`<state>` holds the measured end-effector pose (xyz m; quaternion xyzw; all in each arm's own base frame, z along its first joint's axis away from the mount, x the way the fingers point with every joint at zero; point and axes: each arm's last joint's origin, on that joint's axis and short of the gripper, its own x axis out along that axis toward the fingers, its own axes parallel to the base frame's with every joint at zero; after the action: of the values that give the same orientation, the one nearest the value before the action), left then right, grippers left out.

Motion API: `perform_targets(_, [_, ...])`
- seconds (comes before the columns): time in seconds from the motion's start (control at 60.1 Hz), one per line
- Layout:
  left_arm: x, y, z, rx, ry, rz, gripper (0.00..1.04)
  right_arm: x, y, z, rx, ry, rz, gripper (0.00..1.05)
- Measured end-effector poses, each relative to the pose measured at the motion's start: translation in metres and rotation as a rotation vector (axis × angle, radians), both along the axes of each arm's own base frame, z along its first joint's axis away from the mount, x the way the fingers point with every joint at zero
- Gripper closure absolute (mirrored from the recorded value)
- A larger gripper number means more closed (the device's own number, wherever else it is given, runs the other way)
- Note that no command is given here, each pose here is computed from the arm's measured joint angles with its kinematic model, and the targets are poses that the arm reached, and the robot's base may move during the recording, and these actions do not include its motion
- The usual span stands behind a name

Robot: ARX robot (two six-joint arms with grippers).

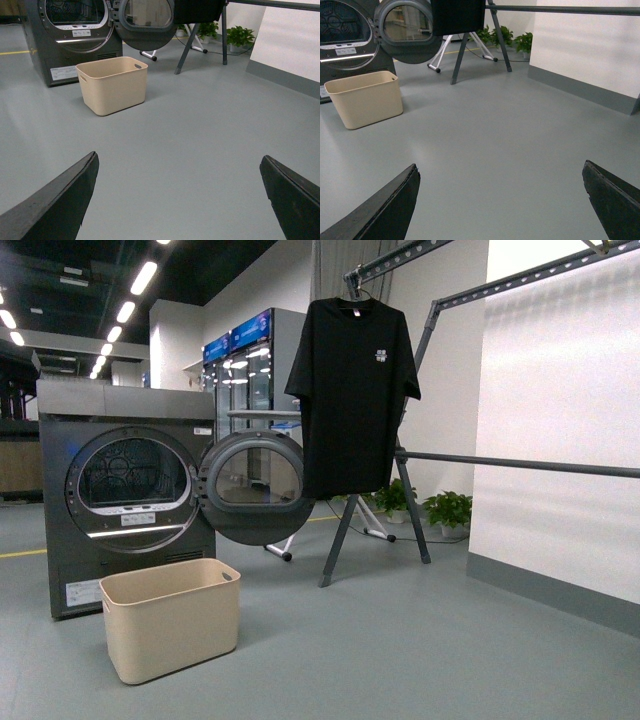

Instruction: Move hamper under clothes hanger

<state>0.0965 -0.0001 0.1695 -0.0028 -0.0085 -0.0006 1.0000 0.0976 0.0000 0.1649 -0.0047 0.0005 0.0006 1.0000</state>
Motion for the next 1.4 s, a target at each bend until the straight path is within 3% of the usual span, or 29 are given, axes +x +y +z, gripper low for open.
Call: perform_targets(1.398, [0.0000, 0.0000, 0.0001, 0.000, 0.000, 0.000, 0.07, 0.0000, 0.0000, 0.0000, 0.000, 0.000, 0.000, 0.08])
